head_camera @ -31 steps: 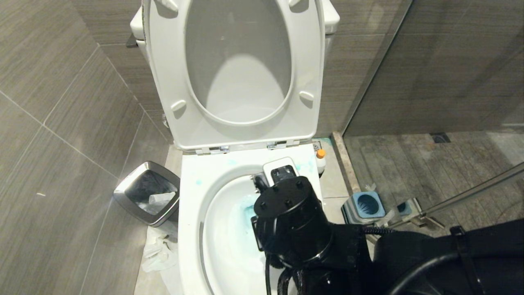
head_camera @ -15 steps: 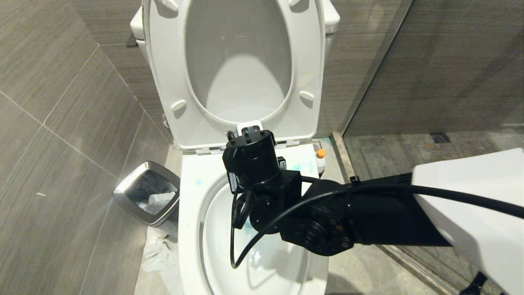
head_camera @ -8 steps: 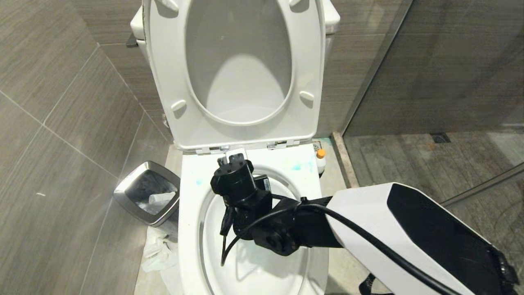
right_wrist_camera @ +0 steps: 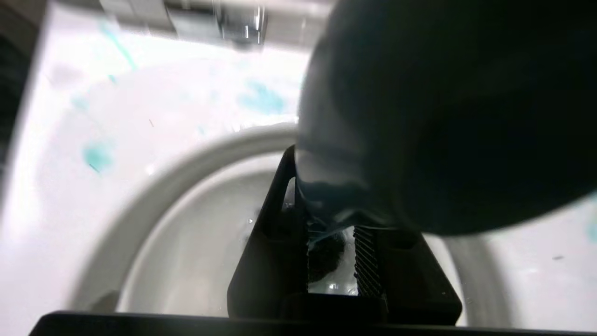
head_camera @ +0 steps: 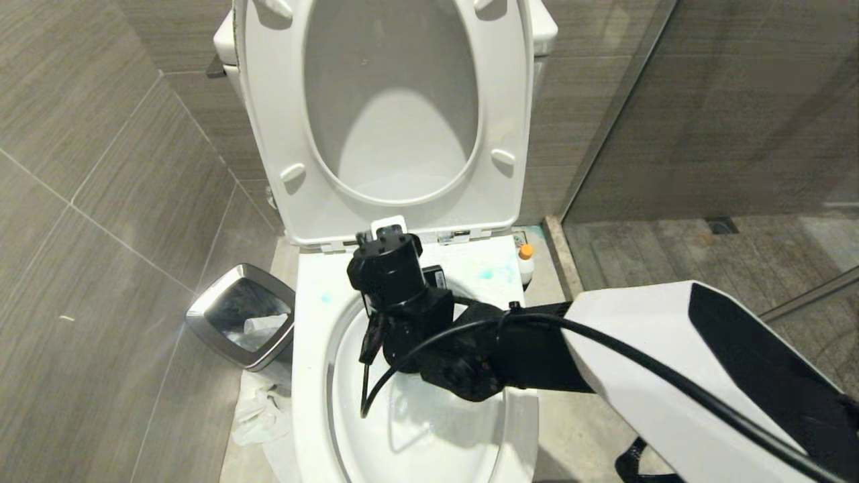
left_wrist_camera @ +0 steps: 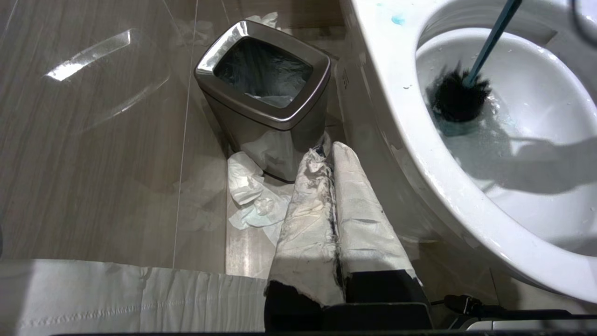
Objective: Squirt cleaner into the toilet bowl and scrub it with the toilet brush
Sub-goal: Scrub the toilet bowl
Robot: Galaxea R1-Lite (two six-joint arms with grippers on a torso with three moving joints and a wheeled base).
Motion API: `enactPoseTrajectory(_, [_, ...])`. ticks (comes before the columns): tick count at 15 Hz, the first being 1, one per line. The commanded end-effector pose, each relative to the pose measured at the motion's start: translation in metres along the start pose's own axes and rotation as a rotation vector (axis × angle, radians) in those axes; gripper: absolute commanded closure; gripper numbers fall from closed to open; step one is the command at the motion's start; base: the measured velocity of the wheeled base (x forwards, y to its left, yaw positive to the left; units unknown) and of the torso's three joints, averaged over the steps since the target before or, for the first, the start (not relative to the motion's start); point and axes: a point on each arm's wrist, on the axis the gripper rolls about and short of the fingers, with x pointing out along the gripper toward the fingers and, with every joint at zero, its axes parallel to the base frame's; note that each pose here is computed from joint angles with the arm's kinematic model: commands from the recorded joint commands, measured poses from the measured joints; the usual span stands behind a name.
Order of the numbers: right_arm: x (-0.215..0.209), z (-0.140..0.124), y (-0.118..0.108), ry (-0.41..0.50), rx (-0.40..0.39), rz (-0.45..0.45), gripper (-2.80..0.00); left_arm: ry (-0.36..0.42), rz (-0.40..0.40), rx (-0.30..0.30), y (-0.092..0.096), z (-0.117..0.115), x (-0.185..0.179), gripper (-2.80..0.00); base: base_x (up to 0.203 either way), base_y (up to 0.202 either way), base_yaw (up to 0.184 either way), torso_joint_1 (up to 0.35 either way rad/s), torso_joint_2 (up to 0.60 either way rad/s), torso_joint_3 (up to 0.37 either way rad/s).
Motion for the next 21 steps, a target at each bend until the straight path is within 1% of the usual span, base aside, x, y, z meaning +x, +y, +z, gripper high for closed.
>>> enactPoseTrajectory(1, [-0.027, 0.046, -0.015, -0.066, 0.059, 0.011, 0.0, -0.001, 0.001, 0.0, 0.0, 0.0, 0.0, 0.0, 0.0, 0.0, 0.0, 0.0, 0.0, 0.0])
enactPoseTrajectory(7, [-0.027, 0.048, -0.013, -0.069, 0.058, 0.018, 0.0, 0.0, 0.002, 0.0, 0.0, 0.0, 0.0, 0.0, 0.0, 0.0, 0.0, 0.0, 0.0, 0.0])
enactPoseTrajectory(9, [-0.035, 0.045, -0.004, -0.064, 0.048, 0.064, 0.0, -0.001, 0.002, 0.0, 0.0, 0.0, 0.0, 0.0, 0.0, 0.0, 0.0, 0.0, 0.0, 0.0])
enactPoseTrajectory(13, [-0.053, 0.036, 0.019, -0.045, 0.015, 0.122, 0.0, 0.0, -0.001, 0.0, 0.0, 0.0, 0.0, 0.0, 0.0, 0.0, 0.0, 0.0, 0.0, 0.0])
enactPoseTrajectory(15, [-0.055, 0.03, 0.026, -0.037, 0.0, 0.133, 0.0, 0.0, 0.001, 0.0, 0.0, 0.0, 0.0, 0.0, 0.0, 0.0, 0.0, 0.0, 0.0, 0.0])
enactPoseTrajectory(17, [-0.052, 0.023, 0.03, -0.033, -0.037, 0.134, 0.0, 0.0, 0.001, 0.0, 0.0, 0.0, 0.0, 0.0, 0.0, 0.0, 0.0, 0.0, 0.0, 0.0])
enactPoseTrajectory(21, [-0.04, 0.016, 0.039, -0.039, -0.041, 0.131, 0.0, 0.0, 0.001, 0.0, 0.0, 0.0, 0.0, 0.0, 0.0, 0.0, 0.0, 0.0, 0.0, 0.0])
